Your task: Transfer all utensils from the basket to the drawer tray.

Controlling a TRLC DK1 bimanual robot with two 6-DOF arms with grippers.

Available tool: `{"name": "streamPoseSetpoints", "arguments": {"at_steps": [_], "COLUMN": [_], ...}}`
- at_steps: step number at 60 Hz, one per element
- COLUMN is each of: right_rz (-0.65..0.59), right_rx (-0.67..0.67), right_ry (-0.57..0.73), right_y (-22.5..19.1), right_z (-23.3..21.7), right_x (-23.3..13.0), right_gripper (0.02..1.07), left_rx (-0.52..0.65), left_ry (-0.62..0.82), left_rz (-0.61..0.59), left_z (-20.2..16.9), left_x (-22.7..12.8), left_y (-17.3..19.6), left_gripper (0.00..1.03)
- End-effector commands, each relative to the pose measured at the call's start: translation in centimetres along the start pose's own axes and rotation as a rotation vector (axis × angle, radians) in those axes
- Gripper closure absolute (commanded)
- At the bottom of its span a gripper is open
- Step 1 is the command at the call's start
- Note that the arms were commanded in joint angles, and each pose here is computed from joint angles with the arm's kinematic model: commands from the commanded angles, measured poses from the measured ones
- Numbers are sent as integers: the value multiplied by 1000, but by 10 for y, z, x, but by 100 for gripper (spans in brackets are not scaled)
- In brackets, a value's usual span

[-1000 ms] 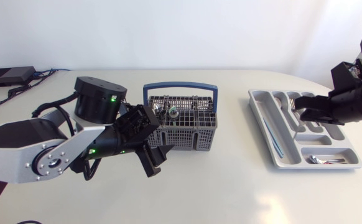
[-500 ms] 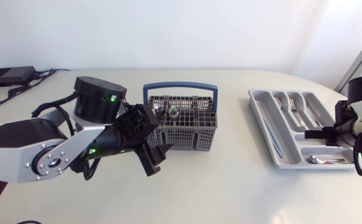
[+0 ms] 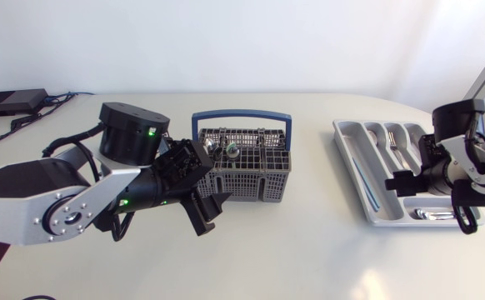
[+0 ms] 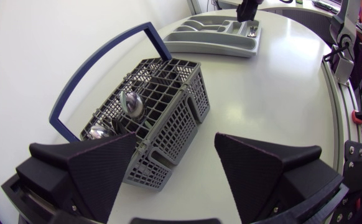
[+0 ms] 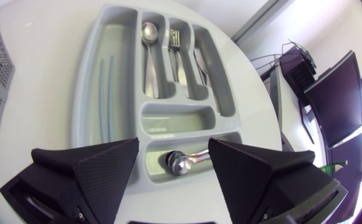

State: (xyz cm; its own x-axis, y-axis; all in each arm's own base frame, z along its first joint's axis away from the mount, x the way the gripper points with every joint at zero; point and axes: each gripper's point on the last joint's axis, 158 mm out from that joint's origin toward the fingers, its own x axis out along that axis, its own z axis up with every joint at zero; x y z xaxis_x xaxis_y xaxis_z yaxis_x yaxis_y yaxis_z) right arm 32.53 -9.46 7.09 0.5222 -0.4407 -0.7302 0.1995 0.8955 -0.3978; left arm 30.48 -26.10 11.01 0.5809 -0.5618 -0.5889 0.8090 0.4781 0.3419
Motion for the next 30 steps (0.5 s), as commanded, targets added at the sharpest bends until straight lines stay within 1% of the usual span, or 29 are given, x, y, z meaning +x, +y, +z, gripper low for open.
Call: {"name": "streamPoseSetpoints", "arguments": {"at_steps": [1, 8, 15, 19, 22, 27, 28, 30], "right_rz": [53, 192, 241, 256, 274, 295, 298, 300], "right_rx": [-3, -63, -87, -99, -105, -109, -110, -112], "right_ry": [-79, -162, -204, -203, -199, -207, -209, -207], "right_y": [13, 57, 81, 90, 98, 106, 107, 110], "right_z": [28, 47, 54, 52, 50, 47, 47, 46], "right_x": [-26, -57, -66, -66, -65, -62, -61, -59], "right_gripper": [15, 15, 15, 15, 15, 15, 15, 15], "left_rx": [0, -15, -21, -25, -24, -32, -33, -33], "left_ry": [-15, -19, -13, -8, -8, -11, -14, -17], "left_rz": [17, 21, 16, 10, 8, 10, 11, 13], "left_z": [11, 16, 19, 20, 21, 25, 27, 28], "left_x": [0, 2, 10, 16, 22, 27, 29, 31], "left_y": [6, 9, 10, 10, 10, 12, 13, 14], "left_gripper": [16, 16, 16, 17, 22, 24, 27, 30]}}
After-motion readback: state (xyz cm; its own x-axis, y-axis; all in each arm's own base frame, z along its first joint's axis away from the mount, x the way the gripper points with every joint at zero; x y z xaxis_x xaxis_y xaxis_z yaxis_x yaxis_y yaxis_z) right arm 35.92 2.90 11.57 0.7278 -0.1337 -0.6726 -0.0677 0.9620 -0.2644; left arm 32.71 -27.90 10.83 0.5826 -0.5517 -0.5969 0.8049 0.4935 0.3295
